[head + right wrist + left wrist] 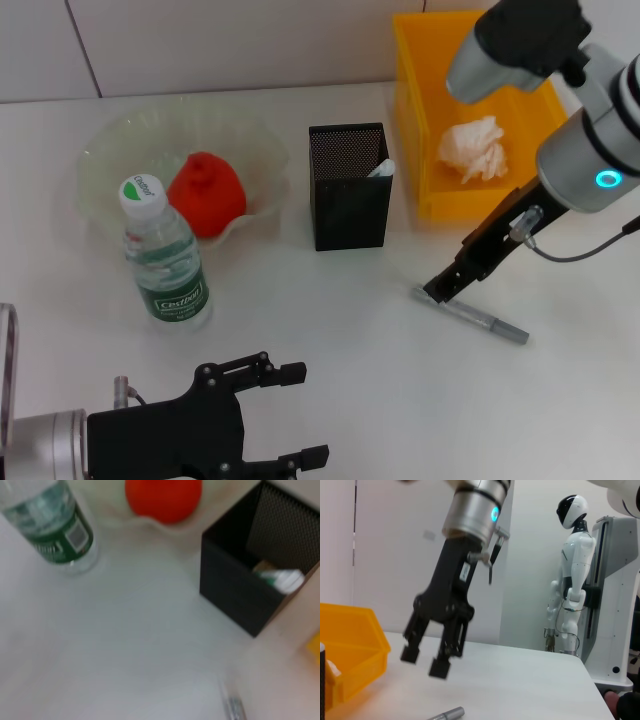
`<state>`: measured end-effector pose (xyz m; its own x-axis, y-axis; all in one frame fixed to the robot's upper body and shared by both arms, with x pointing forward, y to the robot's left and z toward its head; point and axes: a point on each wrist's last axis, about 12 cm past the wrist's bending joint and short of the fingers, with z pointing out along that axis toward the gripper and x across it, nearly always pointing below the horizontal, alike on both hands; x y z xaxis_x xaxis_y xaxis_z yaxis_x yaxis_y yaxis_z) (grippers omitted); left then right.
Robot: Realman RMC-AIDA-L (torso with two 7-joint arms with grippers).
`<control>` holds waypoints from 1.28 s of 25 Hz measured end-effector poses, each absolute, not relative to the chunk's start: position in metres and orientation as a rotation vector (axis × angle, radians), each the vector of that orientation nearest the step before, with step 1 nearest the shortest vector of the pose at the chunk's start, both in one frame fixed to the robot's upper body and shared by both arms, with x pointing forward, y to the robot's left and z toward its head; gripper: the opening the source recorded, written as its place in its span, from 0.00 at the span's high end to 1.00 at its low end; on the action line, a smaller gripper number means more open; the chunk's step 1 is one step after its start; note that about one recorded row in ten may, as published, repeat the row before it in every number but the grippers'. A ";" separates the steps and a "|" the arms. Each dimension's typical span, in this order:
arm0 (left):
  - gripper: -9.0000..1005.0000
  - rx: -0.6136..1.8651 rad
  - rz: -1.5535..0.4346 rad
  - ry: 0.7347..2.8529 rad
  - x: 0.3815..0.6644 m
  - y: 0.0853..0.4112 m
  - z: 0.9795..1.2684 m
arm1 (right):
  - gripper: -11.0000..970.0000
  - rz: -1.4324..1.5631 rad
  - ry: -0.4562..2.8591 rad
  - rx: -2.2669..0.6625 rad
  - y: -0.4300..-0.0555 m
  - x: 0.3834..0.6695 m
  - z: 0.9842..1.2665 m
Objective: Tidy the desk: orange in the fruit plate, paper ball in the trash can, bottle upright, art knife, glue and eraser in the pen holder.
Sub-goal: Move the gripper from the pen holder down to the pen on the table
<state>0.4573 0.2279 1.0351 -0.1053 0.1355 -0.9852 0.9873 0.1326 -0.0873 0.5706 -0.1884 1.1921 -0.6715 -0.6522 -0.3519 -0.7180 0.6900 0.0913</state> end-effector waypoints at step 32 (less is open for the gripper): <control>0.22 1.167 -1.118 1.444 0.456 0.228 1.034 | 0.25 0.150 2.650 -1.294 -0.173 0.594 1.144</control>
<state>0.4558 0.2283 1.0345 -0.1091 0.1335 -0.9850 0.9870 0.1318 -0.0914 0.5938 -0.1732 1.1436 -0.6013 -0.7701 -0.2128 -0.7892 0.6140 0.0080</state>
